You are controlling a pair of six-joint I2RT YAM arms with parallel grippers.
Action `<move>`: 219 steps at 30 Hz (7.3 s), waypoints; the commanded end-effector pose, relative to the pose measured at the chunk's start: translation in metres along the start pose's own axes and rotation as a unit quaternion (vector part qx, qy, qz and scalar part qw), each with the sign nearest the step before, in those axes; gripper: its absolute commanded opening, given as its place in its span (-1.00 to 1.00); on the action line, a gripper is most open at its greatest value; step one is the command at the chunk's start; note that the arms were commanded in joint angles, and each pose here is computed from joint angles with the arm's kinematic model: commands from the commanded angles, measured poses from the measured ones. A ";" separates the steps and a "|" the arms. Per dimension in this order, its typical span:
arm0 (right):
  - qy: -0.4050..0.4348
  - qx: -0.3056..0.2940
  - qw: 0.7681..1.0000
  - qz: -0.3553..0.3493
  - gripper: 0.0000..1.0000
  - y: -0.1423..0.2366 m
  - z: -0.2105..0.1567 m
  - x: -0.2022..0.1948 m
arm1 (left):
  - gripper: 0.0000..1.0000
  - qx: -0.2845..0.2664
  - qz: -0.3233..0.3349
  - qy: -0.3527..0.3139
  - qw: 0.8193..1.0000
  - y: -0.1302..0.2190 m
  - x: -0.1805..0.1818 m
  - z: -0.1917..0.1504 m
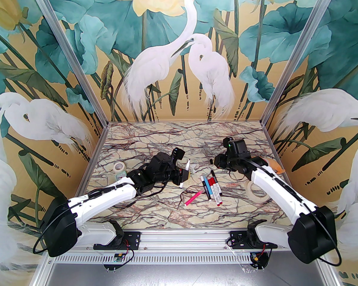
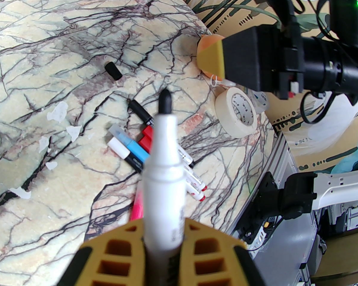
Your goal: Open the pen caps
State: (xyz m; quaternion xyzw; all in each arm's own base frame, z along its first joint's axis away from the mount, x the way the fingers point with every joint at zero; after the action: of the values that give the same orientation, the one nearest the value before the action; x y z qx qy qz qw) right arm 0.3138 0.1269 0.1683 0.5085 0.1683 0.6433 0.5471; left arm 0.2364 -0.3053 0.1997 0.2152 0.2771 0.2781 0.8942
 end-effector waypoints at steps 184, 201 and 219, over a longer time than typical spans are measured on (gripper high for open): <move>0.023 0.073 0.996 -0.033 -0.23 -0.083 0.014 -0.021 | -0.77 0.061 0.219 0.005 0.974 0.008 0.107 -0.018; 0.038 -0.033 0.985 0.167 0.99 0.019 -0.048 0.027 | -0.75 0.119 0.317 -0.032 0.941 -0.012 0.178 -0.017; 0.047 -0.050 0.979 0.194 0.98 0.042 -0.054 0.030 | -0.77 0.198 0.422 0.008 0.885 -0.033 0.245 -0.043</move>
State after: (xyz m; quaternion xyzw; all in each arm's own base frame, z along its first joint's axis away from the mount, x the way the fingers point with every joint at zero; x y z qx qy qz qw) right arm 0.2521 0.1560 0.1969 0.4630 0.0609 0.7721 0.4311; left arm 0.3883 -0.1817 0.0605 0.4661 0.2164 0.5490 0.6592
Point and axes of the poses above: each hand's point on the last joint's axis, 136 mm out from that joint toward the fingers, its own y axis back along the fingers, its own x axis along the line the jaws close on, z = x × y, the point moved 2 cm from there along y, back along the fingers, and after that the axes turned 11 degrees about -y, right-handed, at the moved point
